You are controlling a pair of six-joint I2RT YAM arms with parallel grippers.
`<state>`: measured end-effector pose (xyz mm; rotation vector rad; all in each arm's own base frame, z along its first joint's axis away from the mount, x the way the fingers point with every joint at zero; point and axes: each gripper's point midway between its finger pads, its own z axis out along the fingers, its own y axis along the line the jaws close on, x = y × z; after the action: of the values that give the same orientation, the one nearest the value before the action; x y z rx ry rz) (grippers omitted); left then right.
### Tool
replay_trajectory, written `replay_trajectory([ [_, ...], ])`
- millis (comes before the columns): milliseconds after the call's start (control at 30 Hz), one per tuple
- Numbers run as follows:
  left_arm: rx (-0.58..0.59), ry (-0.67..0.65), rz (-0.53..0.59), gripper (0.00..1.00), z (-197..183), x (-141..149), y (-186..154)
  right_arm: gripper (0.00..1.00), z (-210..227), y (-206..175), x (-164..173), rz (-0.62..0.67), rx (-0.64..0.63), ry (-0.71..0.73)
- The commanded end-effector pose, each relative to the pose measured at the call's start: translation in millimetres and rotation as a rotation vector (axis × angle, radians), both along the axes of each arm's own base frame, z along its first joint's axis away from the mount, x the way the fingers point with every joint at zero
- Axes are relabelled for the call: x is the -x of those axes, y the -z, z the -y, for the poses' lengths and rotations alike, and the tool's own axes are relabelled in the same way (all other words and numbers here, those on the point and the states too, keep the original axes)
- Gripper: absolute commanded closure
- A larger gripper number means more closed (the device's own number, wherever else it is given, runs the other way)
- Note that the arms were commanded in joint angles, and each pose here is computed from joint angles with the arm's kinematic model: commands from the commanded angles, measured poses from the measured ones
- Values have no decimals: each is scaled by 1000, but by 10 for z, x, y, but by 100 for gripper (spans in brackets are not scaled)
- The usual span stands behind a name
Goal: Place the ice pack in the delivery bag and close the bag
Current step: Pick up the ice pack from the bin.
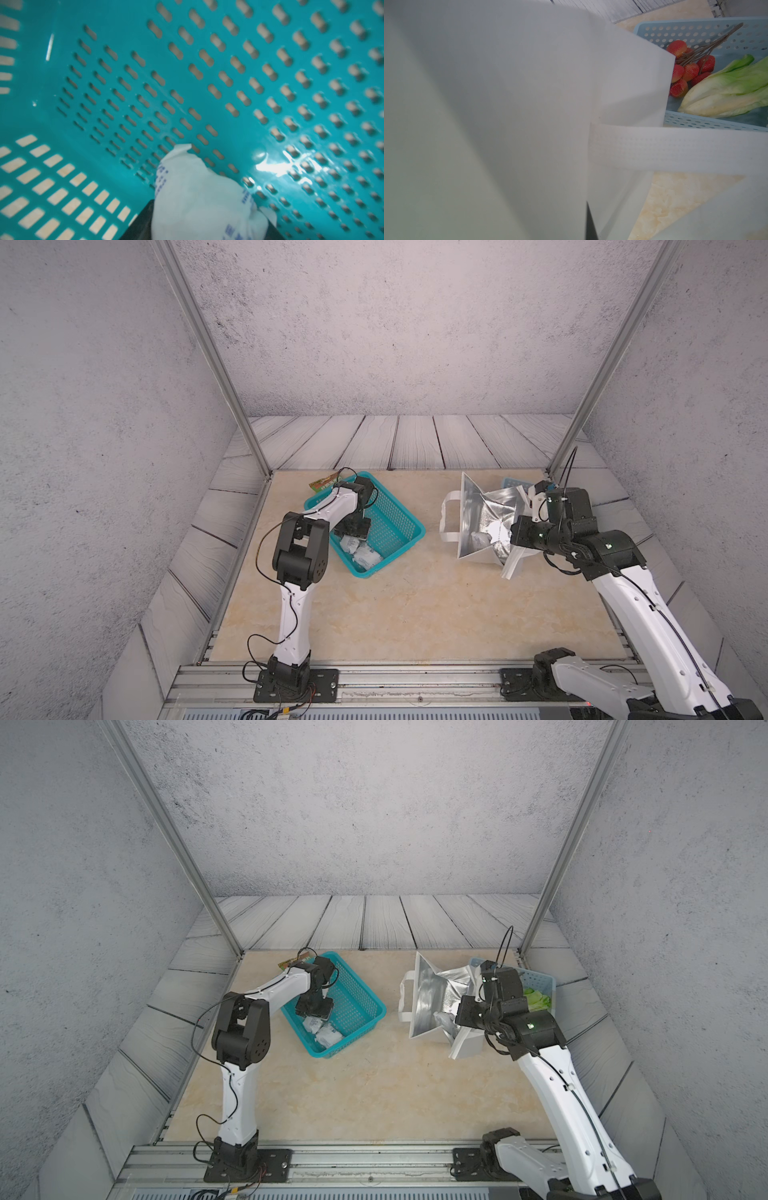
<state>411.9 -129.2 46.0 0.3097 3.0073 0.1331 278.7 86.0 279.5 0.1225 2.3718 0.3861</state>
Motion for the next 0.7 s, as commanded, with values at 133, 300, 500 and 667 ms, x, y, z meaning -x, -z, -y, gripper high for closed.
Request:
replay_trajectory([
  [133, 449, 28, 228, 87, 533, 333, -1463, 100, 1, -24, -18, 35, -23, 14],
  [300, 786, 52, 317, 88, 929, 740, -2191, 100, 0, -4, -13, 31, -23, 15],
  [500, 1052, 195, 492, 87, 1350, 1188, -3118, 100, -23, 17, -2, 25, -37, 8],
  [667, 1129, 346, 506, 87, 1723, 1566, -3491, 100, -61, 13, 4, 26, -60, -2],
])
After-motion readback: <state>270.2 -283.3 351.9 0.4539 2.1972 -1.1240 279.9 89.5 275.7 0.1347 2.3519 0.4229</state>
